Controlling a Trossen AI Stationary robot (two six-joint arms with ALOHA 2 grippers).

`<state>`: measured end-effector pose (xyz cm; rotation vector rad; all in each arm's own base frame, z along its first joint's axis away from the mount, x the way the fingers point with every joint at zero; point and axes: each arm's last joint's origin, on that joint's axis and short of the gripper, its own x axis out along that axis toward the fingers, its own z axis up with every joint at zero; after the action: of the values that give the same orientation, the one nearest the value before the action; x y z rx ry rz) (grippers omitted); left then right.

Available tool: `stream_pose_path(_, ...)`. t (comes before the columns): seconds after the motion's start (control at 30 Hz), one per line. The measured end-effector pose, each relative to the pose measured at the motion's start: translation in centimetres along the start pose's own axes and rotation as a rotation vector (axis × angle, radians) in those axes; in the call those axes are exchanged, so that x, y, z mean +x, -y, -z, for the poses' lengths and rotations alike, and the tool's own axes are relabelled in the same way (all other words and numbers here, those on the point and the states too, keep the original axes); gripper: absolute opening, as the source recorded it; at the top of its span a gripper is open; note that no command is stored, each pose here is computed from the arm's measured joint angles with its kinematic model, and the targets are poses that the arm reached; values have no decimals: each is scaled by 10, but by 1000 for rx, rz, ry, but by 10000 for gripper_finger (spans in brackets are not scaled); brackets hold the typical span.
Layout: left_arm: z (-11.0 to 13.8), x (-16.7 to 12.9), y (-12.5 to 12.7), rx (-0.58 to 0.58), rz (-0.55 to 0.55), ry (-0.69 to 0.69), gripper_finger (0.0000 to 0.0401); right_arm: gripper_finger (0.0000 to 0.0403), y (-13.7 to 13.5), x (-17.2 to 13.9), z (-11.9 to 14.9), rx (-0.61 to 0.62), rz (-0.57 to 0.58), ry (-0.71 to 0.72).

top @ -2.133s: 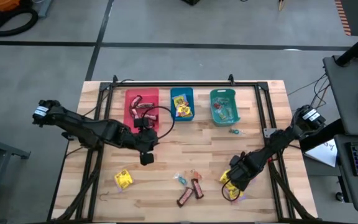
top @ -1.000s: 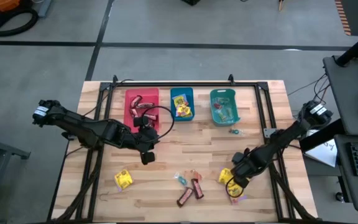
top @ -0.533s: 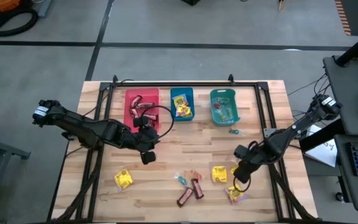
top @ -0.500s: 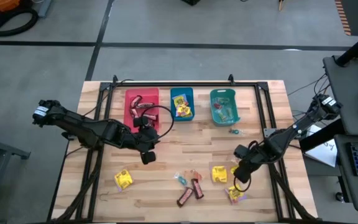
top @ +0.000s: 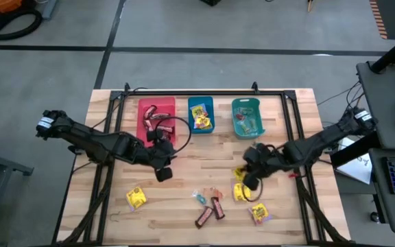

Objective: Sort candy
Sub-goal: Put the yellow candy into the blue bin

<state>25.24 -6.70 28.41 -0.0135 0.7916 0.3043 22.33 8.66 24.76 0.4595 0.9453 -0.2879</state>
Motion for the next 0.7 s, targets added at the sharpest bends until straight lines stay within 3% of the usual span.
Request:
stream_pose_path(0.4, 14, -12, 19, -21, 47, -48, 84, 9, 22, 38, -98, -262, 162, 161)
stream_pose_path(0.7, 36, -24, 28, -49, 29, -178, 84, 9, 62, 75, -164, -344, 294, 185)
